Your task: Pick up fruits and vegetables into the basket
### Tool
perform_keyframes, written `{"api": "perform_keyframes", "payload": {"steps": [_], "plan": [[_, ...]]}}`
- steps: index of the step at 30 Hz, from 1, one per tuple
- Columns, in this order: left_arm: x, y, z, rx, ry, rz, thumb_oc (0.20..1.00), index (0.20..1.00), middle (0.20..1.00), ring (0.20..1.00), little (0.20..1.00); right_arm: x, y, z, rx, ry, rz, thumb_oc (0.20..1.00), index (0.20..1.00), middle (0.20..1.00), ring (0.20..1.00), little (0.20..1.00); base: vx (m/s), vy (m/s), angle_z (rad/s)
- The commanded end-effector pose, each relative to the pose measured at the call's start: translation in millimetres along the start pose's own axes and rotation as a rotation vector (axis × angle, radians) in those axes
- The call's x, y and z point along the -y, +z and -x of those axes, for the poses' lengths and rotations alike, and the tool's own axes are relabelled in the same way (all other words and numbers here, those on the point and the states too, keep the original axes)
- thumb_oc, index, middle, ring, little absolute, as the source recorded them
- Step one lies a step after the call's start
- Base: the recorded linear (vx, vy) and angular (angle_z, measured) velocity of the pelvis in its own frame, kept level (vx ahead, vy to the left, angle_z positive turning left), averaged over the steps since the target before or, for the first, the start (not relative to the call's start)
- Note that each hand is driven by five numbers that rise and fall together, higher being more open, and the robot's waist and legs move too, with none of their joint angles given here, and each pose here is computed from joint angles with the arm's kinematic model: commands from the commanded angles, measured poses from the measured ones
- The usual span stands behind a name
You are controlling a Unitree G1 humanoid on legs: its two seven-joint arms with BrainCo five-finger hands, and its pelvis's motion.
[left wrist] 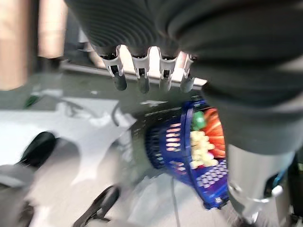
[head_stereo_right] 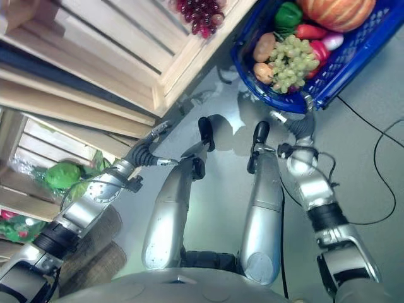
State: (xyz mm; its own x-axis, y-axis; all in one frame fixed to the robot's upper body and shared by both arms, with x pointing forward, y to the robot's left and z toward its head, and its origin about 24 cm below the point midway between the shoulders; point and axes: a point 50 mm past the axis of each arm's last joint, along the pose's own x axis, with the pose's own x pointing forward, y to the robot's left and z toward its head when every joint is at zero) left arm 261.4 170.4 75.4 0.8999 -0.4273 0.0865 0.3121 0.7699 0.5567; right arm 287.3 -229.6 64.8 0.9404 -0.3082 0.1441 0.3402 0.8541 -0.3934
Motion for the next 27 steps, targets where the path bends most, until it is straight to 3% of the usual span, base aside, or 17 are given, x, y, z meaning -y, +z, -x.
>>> {"api": "perform_keyframes", "payload": {"steps": [1, 4, 9, 13, 17, 21, 27], "plan": [[16, 7, 15, 0.072, 0.028, 0.147, 1.0, 1.0, 1.0, 1.0, 1.0, 11, 0, 19, 0.122, 0.058, 0.083, 1.0, 1.0, 1.0, 1.0, 1.0, 0.0, 0.031, -0.15], [13, 17, 13, 0.146, 0.027, 0.112, 1.0, 1.0, 1.0, 1.0, 1.0, 7, -4, 25, 0.123, 0.118, 0.11, 1.0, 1.0, 1.0, 1.0, 1.0, 0.0, 0.011, -0.08], [15, 22, 5, 0.162, -0.023, 0.296, 1.0, 1.0, 1.0, 1.0, 1.0, 0, -5, 29, 0.154, 0.17, 0.164, 1.0, 1.0, 1.0, 1.0, 1.0, 0.0, -0.014, -0.02], [10, 33, 4, 0.25, 0.065, 0.183, 1.0, 1.0, 1.0, 1.0, 1.0, 2, -1, 29, 0.19, 0.172, 0.193, 1.0, 1.0, 1.0, 1.0, 1.0, 0.0, -0.018, 0.0], [-23, 56, 3, 0.398, 0.362, -0.551, 1.0, 1.0, 1.0, 1.0, 1.0, 11, 4, 29, 0.215, 0.177, 0.221, 1.0, 1.0, 1.0, 1.0, 1.0, 0.03, 0.023, 0.0], [-102, 86, 0, 0.359, 0.571, -1.144, 1.0, 1.0, 1.0, 1.0, 1.0, 21, 5, 36, 0.226, 0.231, 0.243, 1.0, 1.0, 1.0, 1.0, 1.0, 0.05, 0.074, 0.01], [-163, 119, -15, 0.224, 0.704, -1.52, 1.0, 1.0, 1.0, 1.0, 1.0, 27, 9, 46, 0.276, 0.337, 0.273, 1.0, 1.0, 1.0, 1.0, 1.0, 0.07, 0.096, -0.11]]}}
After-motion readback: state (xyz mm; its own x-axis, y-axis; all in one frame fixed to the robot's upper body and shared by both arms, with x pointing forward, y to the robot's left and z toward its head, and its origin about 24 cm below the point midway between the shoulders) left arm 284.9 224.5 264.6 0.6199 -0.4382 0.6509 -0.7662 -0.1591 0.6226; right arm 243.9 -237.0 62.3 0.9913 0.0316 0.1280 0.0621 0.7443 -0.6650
